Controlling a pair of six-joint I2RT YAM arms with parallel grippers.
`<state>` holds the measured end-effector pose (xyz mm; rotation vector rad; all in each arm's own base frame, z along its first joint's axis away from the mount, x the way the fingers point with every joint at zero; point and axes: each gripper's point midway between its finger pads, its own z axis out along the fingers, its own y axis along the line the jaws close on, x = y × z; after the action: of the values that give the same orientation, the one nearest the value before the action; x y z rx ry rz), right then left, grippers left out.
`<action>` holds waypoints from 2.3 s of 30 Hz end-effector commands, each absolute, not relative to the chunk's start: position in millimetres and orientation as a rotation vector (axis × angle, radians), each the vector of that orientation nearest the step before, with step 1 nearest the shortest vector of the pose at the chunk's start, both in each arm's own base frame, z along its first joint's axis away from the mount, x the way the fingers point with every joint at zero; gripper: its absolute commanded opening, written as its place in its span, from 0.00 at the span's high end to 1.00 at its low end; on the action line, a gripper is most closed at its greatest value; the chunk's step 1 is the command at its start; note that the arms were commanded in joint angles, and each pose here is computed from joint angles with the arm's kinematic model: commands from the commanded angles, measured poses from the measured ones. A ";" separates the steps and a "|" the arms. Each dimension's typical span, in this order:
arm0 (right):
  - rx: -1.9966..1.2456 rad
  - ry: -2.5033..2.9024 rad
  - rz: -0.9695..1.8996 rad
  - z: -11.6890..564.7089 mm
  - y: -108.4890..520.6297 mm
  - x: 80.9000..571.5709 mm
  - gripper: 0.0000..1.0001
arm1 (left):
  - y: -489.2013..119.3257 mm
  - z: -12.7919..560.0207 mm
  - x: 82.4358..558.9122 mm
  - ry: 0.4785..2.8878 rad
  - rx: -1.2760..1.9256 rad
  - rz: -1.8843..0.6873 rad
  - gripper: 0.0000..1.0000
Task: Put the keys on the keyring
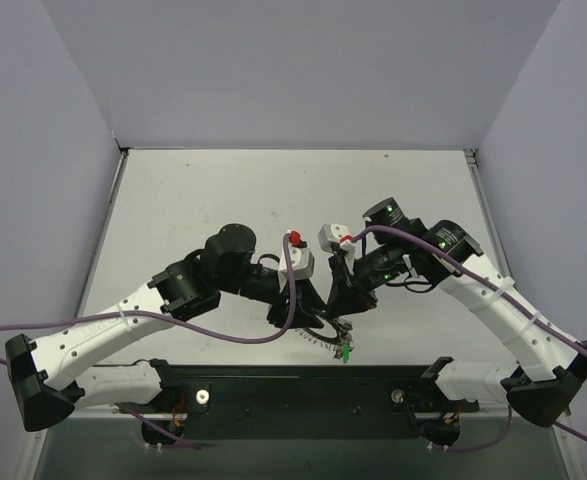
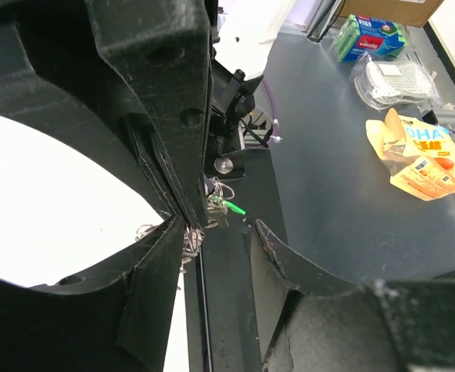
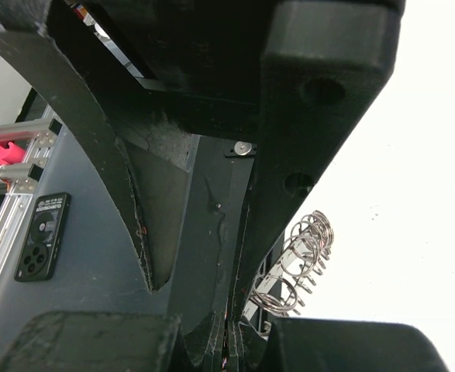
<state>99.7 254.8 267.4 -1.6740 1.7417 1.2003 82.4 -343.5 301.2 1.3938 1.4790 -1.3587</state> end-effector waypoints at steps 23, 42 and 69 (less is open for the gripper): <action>-1.665 1.582 1.226 289.5 256.7 89.4 1.00 | -365.0 284.1 93.7 1.538 1.410 -1.287 0.75; -1.466 1.551 1.015 297.7 252.5 117.2 0.64 | -365.4 305.8 99.9 1.414 1.213 -1.324 1.00; -1.351 1.525 0.993 304.8 242.8 118.5 0.59 | -323.8 369.7 97.5 0.980 0.816 -1.389 1.00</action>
<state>120.6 239.5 299.3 -1.3525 1.5696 0.9617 102.1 -339.0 307.8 0.9512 1.2403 -1.3566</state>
